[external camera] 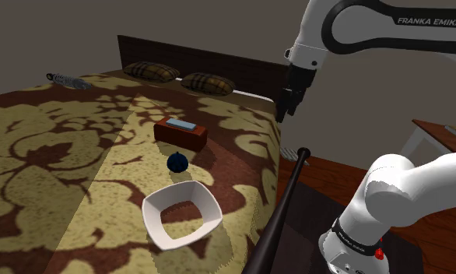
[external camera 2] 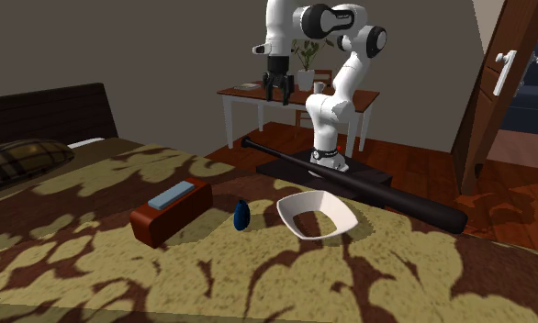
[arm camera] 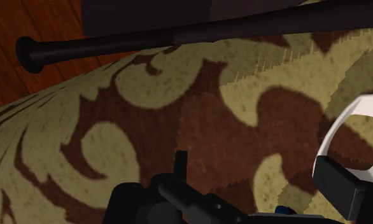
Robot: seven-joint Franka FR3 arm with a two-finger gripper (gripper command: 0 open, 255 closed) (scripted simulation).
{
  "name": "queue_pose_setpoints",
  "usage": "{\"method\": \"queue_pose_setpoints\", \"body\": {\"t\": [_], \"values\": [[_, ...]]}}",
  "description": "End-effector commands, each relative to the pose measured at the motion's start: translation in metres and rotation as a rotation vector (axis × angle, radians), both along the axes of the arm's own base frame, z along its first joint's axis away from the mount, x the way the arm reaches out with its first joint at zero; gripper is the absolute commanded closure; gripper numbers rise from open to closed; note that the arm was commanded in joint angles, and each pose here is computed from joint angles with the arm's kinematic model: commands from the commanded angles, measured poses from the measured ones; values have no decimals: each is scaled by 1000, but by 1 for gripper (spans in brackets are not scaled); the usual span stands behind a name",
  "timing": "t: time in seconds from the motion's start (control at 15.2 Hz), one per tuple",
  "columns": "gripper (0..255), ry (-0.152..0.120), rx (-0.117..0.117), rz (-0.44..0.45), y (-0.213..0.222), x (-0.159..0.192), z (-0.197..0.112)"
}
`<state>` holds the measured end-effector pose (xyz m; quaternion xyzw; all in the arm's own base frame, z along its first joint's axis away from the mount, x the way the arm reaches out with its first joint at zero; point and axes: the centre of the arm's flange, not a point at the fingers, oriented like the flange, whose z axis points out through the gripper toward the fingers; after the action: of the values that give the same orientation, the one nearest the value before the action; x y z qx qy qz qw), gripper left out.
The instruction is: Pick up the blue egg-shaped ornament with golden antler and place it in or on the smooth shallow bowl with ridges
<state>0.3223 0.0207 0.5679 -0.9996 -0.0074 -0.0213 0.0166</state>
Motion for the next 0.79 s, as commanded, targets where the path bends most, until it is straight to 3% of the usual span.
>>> {"method": "queue_pose_setpoints", "body": {"t": [0.0, 0.73], "values": [[0, 0, 0, 0, 0, 0, 0], [0, 37, -6, 147, 56, 118, -73]]}}
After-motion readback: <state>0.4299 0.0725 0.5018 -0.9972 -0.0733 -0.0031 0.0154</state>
